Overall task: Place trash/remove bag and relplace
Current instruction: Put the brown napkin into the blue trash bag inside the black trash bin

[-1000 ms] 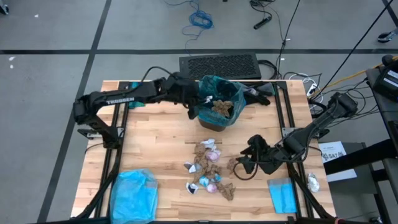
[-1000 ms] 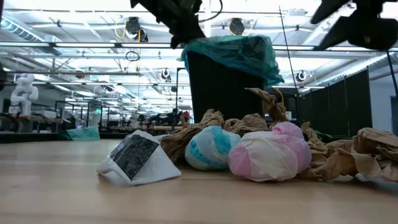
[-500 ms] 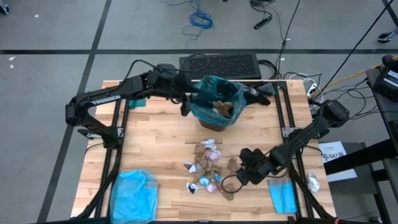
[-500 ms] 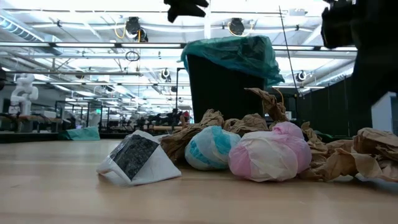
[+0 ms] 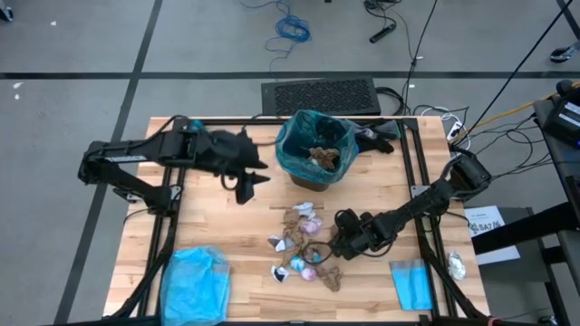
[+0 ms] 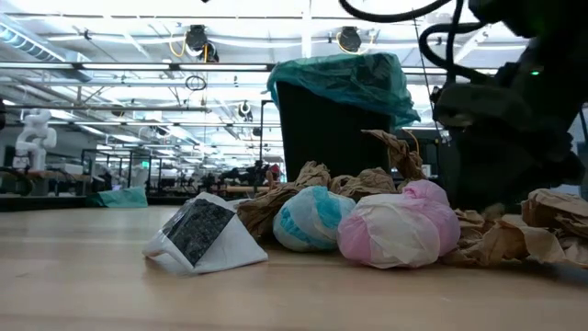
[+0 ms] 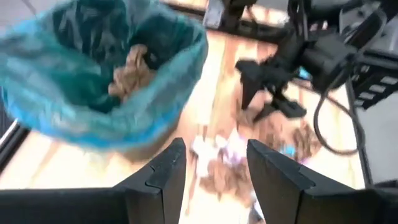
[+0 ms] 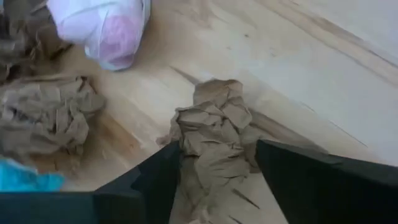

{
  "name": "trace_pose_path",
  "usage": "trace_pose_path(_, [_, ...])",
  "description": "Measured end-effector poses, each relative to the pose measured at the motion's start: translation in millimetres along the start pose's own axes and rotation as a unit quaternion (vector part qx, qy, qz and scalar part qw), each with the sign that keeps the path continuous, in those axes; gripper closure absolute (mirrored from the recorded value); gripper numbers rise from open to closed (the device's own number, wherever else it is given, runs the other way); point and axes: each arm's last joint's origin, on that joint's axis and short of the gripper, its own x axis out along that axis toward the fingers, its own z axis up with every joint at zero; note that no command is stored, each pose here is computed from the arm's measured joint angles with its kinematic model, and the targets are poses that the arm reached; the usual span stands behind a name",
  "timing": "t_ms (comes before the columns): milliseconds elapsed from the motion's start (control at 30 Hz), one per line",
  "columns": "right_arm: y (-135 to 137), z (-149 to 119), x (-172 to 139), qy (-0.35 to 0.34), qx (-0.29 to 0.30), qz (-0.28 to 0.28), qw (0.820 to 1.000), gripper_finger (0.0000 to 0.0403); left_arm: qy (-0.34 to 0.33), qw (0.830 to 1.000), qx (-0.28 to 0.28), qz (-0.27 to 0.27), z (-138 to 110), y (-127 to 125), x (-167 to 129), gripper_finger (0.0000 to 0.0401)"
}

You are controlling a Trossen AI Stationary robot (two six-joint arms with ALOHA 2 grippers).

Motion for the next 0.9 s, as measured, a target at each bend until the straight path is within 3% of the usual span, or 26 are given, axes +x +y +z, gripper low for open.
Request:
trace_pose_path(67, [1, -1, 2, 0.002, 0.006, 0.001, 1.000, 0.0251, 0.013, 1.000, -0.001, 0.010, -5, -7, -1, 0.0235])
trace_pose_path(200, [4, -4, -8, 0.010, 0.008, 0.033, 0.999, 0.0376, 0.045, 0.998, 0.003, 0.037, -16, -18, -2, 0.0235])
trace_pose_path(233, [4, -3, -13, 0.012, 0.008, 0.041, 0.999, 0.0387, 0.050, 0.998, 0.003, 0.046, -18, -20, -3, 0.0235])
trace_pose_path(400, [20, 14, -55, -0.038, 0.021, 0.119, 0.992, 0.0400, 0.055, 0.994, 0.006, 0.090, -25, -28, -6, 0.0235])
trace_pose_path(533, [33, 38, -107, -0.105, 0.001, 0.143, 0.984, 0.0401, 0.042, 0.995, -0.002, 0.092, -29, -33, -14, 0.0235])
trace_pose_path(767, [38, 109, -183, -0.210, -0.072, 0.103, 0.970, 0.0402, 0.043, 0.995, -0.025, 0.087, -53, -43, -9, 0.0235])
trace_pose_path(900, [33, 155, -202, -0.258, -0.109, 0.072, 0.957, 0.0403, 0.037, 0.996, -0.048, 0.067, -72, -52, 1, 0.0235])
